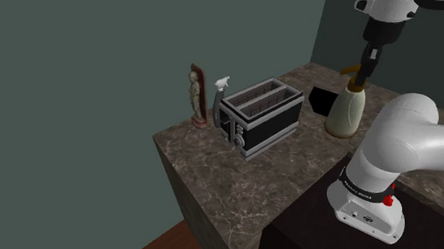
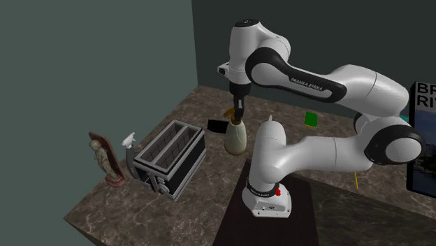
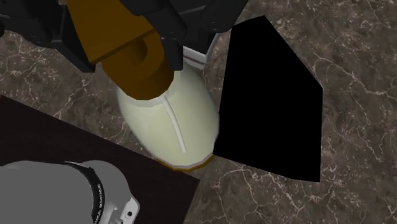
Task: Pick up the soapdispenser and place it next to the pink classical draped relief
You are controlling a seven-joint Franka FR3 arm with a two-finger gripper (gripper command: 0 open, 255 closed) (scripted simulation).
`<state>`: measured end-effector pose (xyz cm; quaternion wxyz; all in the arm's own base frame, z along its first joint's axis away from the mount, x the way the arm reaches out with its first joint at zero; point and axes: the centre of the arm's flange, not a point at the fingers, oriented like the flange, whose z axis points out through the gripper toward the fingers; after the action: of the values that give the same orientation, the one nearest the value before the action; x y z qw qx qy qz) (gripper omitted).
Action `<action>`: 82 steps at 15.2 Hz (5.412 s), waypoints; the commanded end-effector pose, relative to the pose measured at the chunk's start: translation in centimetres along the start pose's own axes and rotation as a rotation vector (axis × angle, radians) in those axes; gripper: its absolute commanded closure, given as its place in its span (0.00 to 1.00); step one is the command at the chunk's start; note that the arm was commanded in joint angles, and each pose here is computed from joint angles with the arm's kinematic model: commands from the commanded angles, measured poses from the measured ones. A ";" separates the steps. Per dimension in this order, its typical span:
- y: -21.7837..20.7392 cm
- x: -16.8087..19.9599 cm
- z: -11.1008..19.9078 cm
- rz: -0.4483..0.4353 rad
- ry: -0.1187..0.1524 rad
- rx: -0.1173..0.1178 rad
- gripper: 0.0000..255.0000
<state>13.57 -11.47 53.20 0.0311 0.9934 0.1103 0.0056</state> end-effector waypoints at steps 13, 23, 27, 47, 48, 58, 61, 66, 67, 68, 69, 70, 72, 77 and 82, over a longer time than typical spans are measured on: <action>0.4 0.1 -7.5 0.000 0.001 -0.001 1.00; 0.8 0.1 -12.8 0.000 0.001 -0.001 1.00; 0.9 0.1 -14.9 0.000 0.001 -0.001 1.00; 1.6 0.1 -25.4 0.000 0.001 -0.001 1.00; 1.6 0.1 -25.9 0.000 0.001 -0.001 1.00; -4.7 10.2 -26.4 0.000 0.001 -0.001 1.00; -6.7 13.6 -26.5 0.000 0.001 -0.001 1.00; -10.2 19.2 -26.7 0.000 0.001 -0.001 1.00; -10.9 20.3 -26.8 0.000 0.001 -0.001 1.00; -11.6 21.4 -26.8 0.000 0.001 -0.001 1.00; -12.3 22.6 -26.9 0.000 0.001 -0.001 1.00; -13.0 23.7 -26.9 0.000 0.001 -0.001 1.00; -14.4 25.9 -27.0 0.000 0.001 -0.001 1.00; -17.8 31.5 -27.2 0.000 0.001 -0.001 1.00; -21.3 37.1 -27.4 0.000 0.001 -0.001 1.00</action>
<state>43.77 18.16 79.28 0.0328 0.9932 0.1118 0.0057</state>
